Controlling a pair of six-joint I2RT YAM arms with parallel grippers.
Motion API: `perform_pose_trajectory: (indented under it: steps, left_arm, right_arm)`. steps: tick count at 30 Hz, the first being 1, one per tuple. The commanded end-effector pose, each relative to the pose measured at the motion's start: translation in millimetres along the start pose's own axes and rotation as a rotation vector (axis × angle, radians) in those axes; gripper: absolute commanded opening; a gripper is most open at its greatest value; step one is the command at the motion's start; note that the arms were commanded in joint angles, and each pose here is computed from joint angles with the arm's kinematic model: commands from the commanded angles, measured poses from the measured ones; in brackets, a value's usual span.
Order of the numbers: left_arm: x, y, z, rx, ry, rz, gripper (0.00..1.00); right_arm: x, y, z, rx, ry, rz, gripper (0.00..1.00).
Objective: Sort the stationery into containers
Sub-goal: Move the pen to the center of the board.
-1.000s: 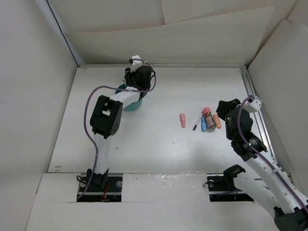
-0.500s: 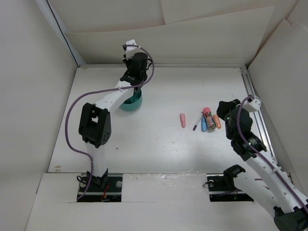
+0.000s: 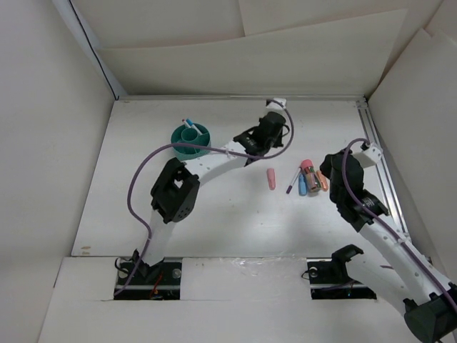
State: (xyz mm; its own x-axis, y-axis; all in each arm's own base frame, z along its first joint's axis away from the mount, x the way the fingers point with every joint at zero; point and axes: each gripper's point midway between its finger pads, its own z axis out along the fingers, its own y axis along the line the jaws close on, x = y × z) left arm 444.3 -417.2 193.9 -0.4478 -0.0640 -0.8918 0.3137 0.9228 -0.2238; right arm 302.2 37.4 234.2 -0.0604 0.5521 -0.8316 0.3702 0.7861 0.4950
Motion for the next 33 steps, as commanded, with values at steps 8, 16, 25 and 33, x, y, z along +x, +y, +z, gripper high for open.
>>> perform_pose_trajectory:
  steps: [8,16,25,33]
  left_arm:
    - [109.1,-75.9,-11.8,0.212,0.209,0.174,0.2]
    - [132.4,-100.6,-6.1,0.291,0.265,0.173,0.21]
    - [159.6,-108.6,10.2,0.296,0.327,0.205,0.21]
    - [163.7,-100.4,19.4,0.241,0.321,0.216,0.21]
  right_arm:
    - [-39.3,-2.5,-10.2,0.016,-0.108,0.092,0.4]
    - [-41.5,-1.8,-11.9,0.011,-0.113,0.107,0.4]
    - [-42.5,-0.3,-12.0,-0.006,-0.115,0.12,0.34]
    - [-42.5,5.6,-12.5,-0.036,-0.107,0.112,0.34]
